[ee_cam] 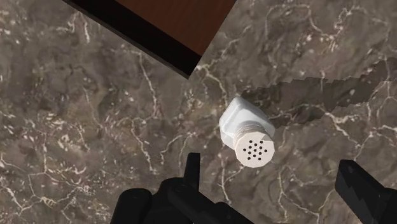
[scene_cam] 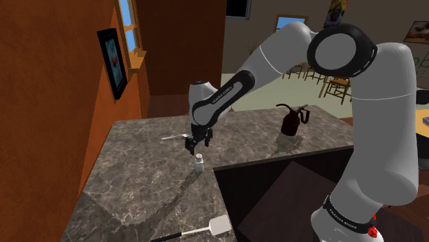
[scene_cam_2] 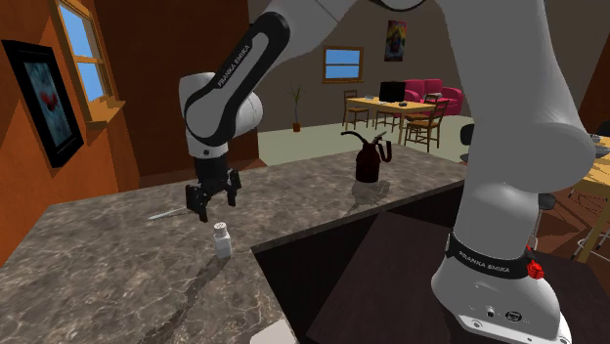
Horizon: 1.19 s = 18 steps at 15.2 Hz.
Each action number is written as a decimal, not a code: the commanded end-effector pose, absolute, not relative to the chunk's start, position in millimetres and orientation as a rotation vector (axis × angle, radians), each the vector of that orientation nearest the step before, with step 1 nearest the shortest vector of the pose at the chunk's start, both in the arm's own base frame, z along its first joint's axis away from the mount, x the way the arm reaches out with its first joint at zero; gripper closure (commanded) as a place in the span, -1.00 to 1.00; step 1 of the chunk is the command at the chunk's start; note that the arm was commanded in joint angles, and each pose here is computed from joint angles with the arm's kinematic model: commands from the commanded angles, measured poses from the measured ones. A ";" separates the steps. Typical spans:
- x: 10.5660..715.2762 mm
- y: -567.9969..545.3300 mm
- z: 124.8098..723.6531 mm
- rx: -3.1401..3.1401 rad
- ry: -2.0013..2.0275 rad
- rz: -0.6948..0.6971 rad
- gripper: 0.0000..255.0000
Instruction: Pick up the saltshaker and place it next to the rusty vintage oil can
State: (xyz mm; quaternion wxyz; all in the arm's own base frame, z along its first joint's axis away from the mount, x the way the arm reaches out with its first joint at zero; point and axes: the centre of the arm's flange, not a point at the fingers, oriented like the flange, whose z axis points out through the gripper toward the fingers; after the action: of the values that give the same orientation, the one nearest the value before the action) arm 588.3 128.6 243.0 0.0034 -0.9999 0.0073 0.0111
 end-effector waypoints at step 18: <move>593.0 128.0 197.3 -3.134 0.024 0.032 1.00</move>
State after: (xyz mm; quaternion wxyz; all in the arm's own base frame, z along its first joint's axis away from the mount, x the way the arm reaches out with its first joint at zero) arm 593.1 128.0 197.4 0.0038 -0.9999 0.0078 0.0100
